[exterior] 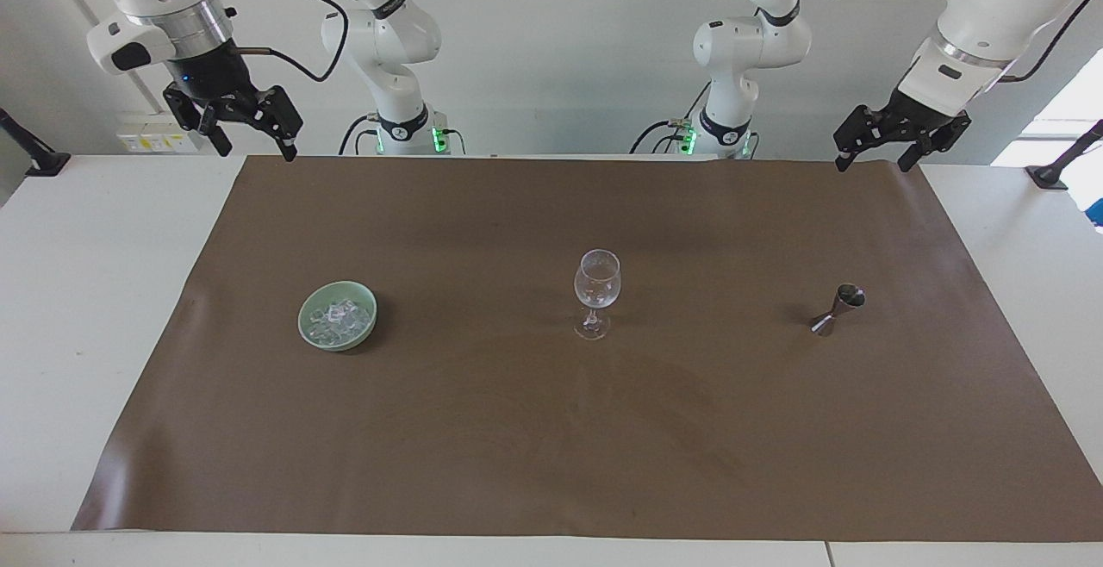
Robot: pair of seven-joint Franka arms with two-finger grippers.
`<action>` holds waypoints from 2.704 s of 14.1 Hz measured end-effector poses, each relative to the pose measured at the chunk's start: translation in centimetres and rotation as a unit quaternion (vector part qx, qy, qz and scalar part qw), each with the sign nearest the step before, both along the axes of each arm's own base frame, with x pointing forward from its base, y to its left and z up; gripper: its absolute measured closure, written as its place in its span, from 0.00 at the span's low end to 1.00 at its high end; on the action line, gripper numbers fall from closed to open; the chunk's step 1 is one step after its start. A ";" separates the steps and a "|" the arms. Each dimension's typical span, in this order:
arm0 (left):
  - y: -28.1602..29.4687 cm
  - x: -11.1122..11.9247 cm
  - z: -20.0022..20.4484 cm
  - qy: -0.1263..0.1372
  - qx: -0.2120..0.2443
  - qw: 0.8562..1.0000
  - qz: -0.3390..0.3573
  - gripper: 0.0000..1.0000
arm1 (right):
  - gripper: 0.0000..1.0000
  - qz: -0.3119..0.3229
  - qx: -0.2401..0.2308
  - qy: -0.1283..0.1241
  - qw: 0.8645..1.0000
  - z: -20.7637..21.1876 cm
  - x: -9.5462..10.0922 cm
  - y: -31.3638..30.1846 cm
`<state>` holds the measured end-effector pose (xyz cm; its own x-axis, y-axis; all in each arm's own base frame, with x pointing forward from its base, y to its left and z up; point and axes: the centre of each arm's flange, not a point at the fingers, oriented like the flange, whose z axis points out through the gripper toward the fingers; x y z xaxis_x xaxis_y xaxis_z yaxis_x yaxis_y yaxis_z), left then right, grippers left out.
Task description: Pour wine and add ice with both arms
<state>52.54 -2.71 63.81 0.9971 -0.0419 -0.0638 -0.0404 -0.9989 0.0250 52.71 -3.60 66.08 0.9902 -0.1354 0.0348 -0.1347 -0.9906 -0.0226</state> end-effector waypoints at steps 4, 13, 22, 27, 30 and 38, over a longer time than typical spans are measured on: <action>-0.1 -0.7 -0.9 0.009 0.001 1.000 0.000 0.00 | 0.00 0.000 0.000 0.000 1.000 0.0 0.0 0.0; -0.1 -0.9 -1.0 0.001 0.001 1.000 0.000 0.00 | 0.00 0.000 0.000 0.000 1.000 0.0 0.0 0.0; 3.4 2.8 1.2 -0.029 -0.001 0.999 0.031 0.00 | 0.00 0.000 0.000 0.000 1.000 0.0 0.0 0.0; 4.7 7.4 -2.2 -0.001 0.008 0.999 0.046 0.00 | 0.00 0.000 0.000 0.000 1.000 0.0 0.0 0.0; 6.7 9.9 -4.0 0.003 -0.017 0.997 0.069 0.00 | 0.00 0.000 0.000 0.000 1.000 0.0 0.0 0.0; 14.5 12.0 -8.8 0.043 -0.101 0.958 0.264 0.00 | 0.00 0.000 0.000 0.000 1.000 0.0 0.0 0.0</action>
<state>64.54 11.83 54.99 0.8743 0.4468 -0.1899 0.4800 -0.8541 0.2001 52.71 -3.60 66.08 0.9902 -0.1354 0.0348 -0.1347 -0.9906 -0.0226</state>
